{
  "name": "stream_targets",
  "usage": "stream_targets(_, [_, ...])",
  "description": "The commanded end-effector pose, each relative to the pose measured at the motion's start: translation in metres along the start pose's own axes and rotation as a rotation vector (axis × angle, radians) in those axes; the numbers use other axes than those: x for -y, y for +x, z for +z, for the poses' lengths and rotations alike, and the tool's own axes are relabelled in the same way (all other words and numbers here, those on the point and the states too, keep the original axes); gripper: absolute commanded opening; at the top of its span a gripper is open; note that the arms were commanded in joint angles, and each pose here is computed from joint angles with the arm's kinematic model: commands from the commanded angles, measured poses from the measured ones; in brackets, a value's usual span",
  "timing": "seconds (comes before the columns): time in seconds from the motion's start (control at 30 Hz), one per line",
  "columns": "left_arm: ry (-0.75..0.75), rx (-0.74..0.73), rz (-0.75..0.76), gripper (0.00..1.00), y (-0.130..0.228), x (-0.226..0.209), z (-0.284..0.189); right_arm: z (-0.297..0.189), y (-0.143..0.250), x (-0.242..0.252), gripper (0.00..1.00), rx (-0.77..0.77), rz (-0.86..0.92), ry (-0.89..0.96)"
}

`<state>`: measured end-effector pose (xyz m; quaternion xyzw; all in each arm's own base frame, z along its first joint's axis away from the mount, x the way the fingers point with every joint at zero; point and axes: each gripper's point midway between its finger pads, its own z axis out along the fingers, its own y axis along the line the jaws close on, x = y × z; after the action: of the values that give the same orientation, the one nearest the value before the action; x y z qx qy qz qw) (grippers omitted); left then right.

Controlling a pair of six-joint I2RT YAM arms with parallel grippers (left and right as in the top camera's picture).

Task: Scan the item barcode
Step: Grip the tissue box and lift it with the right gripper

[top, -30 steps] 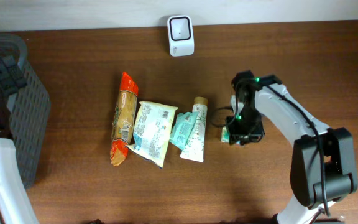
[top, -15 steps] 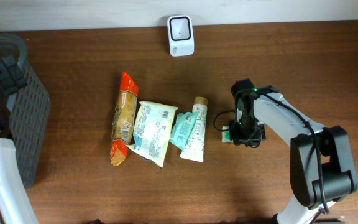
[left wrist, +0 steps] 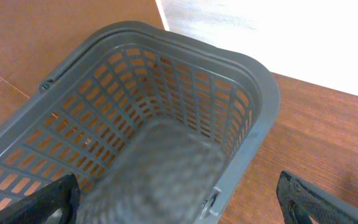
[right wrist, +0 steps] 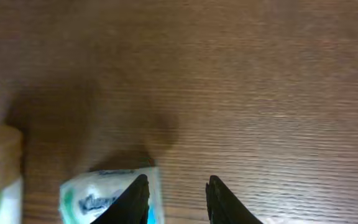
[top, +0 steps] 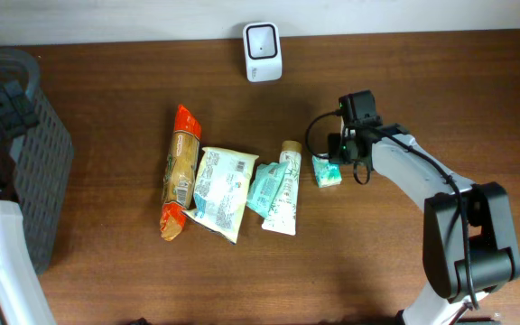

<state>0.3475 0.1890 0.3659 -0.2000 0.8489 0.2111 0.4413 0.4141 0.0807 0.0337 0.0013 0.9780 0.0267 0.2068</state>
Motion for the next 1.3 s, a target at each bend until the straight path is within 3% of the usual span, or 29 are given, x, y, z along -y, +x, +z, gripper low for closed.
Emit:
stream_targets(0.0, [-0.009, 0.007, 0.010, 0.99, -0.002, -0.002, -0.001, -0.014, -0.002, -0.022, 0.38, -0.040, -0.029, -0.129])
stream_targets(0.23, [-0.009, 0.006, 0.010, 0.99, -0.002, -0.002, -0.001, -0.042, 0.027, -0.021, 0.39, -0.258, 0.013, -0.291])
stream_targets(0.3, [-0.009, 0.006, 0.010, 0.99, -0.002, -0.002, -0.001, -0.042, 0.036, -0.017, 0.32, -0.292, 0.024, -0.340])
stream_targets(0.83, [-0.009, 0.007, 0.010, 0.99, -0.002, -0.002, -0.001, 0.000, 0.070, -0.017, 0.32, -0.280, 0.003, -0.418])
stream_targets(1.07, [-0.009, 0.006, 0.010, 0.99, -0.002, -0.002, -0.001, 0.006, 0.079, -0.017, 0.04, -0.312, 0.039, -0.419])
stream_targets(1.27, [-0.009, 0.007, 0.010, 0.99, -0.002, -0.002, -0.001, 0.004, 0.079, -0.021, 0.04, -0.316, 0.050, -0.448])
